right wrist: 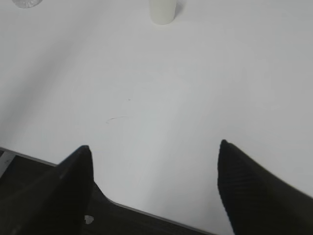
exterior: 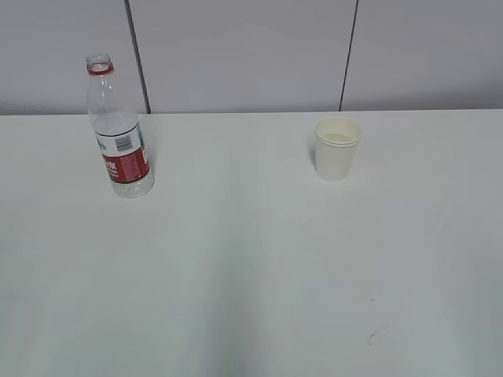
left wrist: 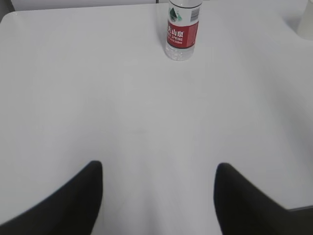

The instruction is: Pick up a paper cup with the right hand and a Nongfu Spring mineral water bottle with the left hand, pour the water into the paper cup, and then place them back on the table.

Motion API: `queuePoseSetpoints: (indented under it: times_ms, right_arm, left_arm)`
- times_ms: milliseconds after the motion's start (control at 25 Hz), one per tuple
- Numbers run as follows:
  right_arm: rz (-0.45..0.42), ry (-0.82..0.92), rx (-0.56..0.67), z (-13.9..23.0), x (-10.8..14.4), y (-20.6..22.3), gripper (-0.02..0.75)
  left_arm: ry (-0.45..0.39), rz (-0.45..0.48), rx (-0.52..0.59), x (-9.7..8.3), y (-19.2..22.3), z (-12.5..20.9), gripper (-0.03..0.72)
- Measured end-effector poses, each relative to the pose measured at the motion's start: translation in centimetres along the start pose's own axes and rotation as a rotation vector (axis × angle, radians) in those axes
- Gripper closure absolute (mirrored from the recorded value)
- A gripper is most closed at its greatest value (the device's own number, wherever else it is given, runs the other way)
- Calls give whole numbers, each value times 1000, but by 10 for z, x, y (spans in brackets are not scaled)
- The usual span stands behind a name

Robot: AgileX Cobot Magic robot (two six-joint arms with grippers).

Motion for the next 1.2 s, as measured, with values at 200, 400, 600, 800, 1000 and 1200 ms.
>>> queuePoseSetpoints:
  times_ms: [200,400,600,800,1000,1200]
  right_arm:
    - [0,0,0,0,0,0,148]
    - [0,0,0,0,0,0,147]
    - [2,-1,1,0,0,0,147]
    - [3,-2,1,0,-1,0,147]
    - [3,-2,1,0,-1,0,148]
    - [4,-2,0,0,-1,0,148]
  left_arm:
    - [-10,-10,-3,0,0,0,241]
    - [-13,-9,-3,0,0,0,241]
    - [-13,-8,-3,0,0,0,241]
    - [-13,-8,-3,0,0,0,241]
    - [-13,-8,-3,-1,0,0,241]
    - [-14,-7,-3,-1,0,0,241]
Point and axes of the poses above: a point on each arm's last joint axis where the gripper is mounted, y pointing out along that axis toward the gripper, x along the wrist's bending axis when the last joint is at zero, z = x × y, the point moved 6 cm from there along y, pointing out along that axis toward the gripper, and after that the axes turned 14 degrees about -y, right-handed, at the moved point
